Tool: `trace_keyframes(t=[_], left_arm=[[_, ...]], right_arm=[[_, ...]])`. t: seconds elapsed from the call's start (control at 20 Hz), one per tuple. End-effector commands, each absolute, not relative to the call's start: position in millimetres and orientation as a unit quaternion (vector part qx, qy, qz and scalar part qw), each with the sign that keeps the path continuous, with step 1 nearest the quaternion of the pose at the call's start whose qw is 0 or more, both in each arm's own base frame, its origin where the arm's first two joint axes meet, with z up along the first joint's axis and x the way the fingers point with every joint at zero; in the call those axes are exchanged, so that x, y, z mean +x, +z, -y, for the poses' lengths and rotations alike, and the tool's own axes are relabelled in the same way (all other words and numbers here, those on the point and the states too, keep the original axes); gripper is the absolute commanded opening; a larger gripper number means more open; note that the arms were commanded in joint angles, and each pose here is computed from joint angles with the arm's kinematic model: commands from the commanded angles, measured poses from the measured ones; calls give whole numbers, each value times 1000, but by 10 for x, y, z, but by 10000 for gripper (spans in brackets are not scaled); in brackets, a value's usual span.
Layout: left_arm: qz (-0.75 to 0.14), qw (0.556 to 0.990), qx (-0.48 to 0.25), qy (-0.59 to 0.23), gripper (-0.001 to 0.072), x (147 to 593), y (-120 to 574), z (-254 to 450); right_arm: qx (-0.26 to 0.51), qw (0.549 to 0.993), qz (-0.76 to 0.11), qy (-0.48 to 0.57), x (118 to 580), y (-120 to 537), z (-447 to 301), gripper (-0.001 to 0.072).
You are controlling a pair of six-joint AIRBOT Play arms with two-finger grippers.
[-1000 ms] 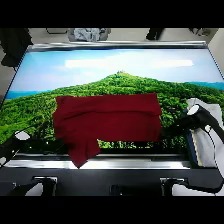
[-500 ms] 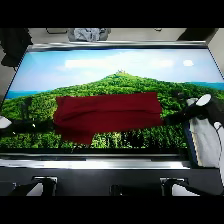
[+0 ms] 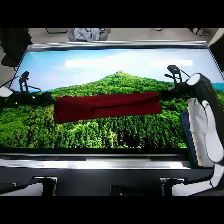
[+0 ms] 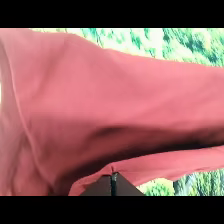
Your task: Fold the shirts.
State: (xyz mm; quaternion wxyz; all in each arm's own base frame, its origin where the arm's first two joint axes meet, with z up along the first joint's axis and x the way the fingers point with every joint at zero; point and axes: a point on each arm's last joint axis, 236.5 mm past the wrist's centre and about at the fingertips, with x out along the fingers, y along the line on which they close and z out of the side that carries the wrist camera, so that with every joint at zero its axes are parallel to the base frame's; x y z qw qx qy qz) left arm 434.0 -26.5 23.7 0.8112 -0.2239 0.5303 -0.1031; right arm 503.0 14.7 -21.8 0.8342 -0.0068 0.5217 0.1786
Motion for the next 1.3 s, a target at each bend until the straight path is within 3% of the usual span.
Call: trace_keyframes(t=[0.0, 0.25, 0.3, 0.35, 0.4, 0.45, 0.5, 0.65, 0.8, 1.0, 1.15, 1.2, 1.25], left_arm=[[-562, 787, -228, -112, 31, 4640, -62, 240], [-597, 757, -247, -102, 42, 4681, -497, 231], [-598, 755, -251, -99, 108, 4681, -507, 223], [-596, 756, -250, -99, 247, 4685, -481, 211], [-595, 757, -251, -101, 400, 4693, -416, 178], [-592, 759, -250, -104, 408, 4705, -311, 140], [-588, 763, -247, -108, 408, 4717, -188, 107], [-553, 791, -231, -120, 407, 4772, 307, 91], [-513, 819, -213, -148, 406, 4733, 797, 291], [-473, 843, -175, -187, 406, 4572, 1333, 676], [-454, 850, -151, -219, 406, 4429, 1595, 989], [-452, 850, -145, -228, 398, 4395, 1630, 1080], [-453, 848, -140, -238, 397, 4367, 1634, 1182]], right_arm=[[25, 844, -508, 168, 5409, -437, -304, 46], [19, 804, -567, 178, 5181, -836, -299, 48], [16, 802, -570, 178, 5161, -826, -286, 50], [7, 803, -570, 176, 5148, -790, -251, 97], [-2, 805, -568, 170, 5145, -729, -182, 317], [-5, 811, -560, 168, 5153, -636, -99, 644], [2, 818, -553, 160, 5166, -555, 11, 705], [115, 819, -541, 153, 5151, -499, 288, 705], [224, 788, -535, 208, 5124, -618, 73, 705], [262, 756, -558, 221, 5122, -932, -260, 703], [257, 751, -565, 224, 5148, -1039, -509, 651], [249, 756, -561, 226, 5181, -1037, -567, 398], [251, 759, -555, 229, 5214, -1005, -617, 74]])
